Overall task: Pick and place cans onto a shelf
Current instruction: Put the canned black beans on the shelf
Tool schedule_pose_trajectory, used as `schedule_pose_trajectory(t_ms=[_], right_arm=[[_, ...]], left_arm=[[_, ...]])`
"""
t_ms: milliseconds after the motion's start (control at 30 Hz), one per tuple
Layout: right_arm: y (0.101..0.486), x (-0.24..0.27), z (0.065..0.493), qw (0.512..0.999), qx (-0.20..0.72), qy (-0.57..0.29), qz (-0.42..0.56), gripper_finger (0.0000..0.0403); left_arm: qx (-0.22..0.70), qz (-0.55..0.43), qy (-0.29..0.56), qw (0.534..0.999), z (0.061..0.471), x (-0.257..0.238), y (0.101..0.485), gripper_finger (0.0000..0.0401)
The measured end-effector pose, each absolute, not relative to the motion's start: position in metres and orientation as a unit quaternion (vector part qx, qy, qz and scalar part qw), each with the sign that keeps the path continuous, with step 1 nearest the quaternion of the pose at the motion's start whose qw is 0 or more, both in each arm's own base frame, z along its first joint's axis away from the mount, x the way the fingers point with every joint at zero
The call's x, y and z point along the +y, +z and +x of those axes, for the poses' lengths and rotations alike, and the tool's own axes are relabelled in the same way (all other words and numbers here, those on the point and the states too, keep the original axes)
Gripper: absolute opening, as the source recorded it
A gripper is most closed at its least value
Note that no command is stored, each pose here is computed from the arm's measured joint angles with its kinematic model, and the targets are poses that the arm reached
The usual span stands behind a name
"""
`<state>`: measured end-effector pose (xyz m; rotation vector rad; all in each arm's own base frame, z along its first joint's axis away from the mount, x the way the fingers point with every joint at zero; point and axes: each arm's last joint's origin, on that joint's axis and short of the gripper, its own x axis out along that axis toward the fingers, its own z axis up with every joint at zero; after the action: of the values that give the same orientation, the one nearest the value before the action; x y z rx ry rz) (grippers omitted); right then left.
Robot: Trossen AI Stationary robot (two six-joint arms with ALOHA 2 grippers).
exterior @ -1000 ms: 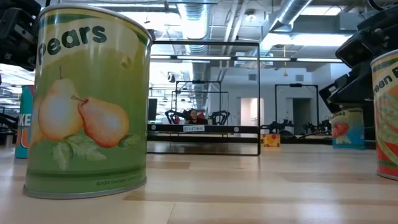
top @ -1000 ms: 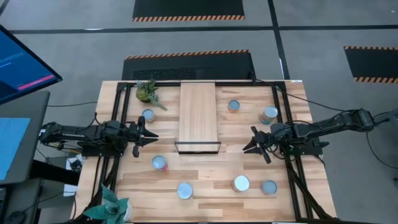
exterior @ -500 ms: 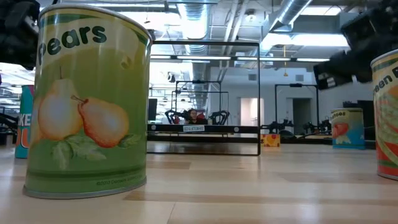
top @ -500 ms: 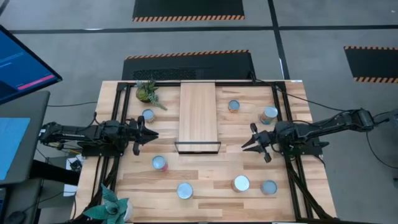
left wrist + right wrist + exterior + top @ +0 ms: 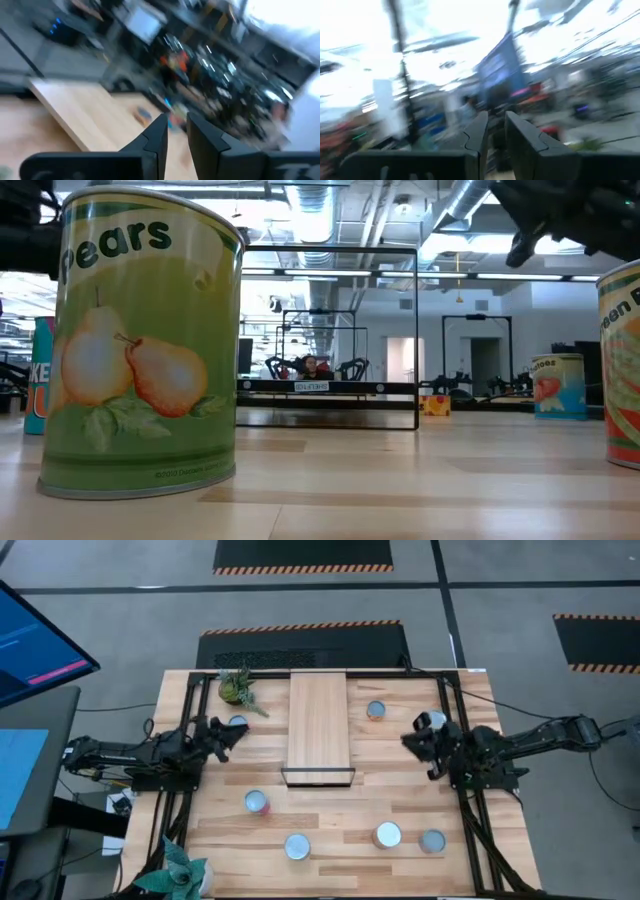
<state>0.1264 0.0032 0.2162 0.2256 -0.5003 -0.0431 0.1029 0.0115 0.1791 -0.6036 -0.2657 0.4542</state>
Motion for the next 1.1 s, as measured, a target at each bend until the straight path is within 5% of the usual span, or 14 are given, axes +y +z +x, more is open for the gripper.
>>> schedule_pose_trajectory(t_ms=[233,700,867,1100], right_arm=[[0.251,-0.008,0.137,0.949,-0.265,-0.125,0.120,0.0092],[0.285,-0.042,0.174,0.964,-0.070,-0.241,0.091,0.0092],[0.299,-0.059,0.170,0.952,-0.030,-0.293,0.081,0.0092],[0.309,-0.076,0.161,0.935,0.028,-0.347,0.072,0.0092]], left_arm=[[-0.178,-0.266,0.259,0.911,0.100,0.015,0.191,0.0061],[-0.217,-0.056,0.304,0.926,0.087,0.020,0.242,0.0061],[-0.139,0.004,0.328,0.934,0.080,0.022,0.286,0.0061],[0.100,0.038,0.377,0.920,0.098,0.031,0.323,0.0061]])
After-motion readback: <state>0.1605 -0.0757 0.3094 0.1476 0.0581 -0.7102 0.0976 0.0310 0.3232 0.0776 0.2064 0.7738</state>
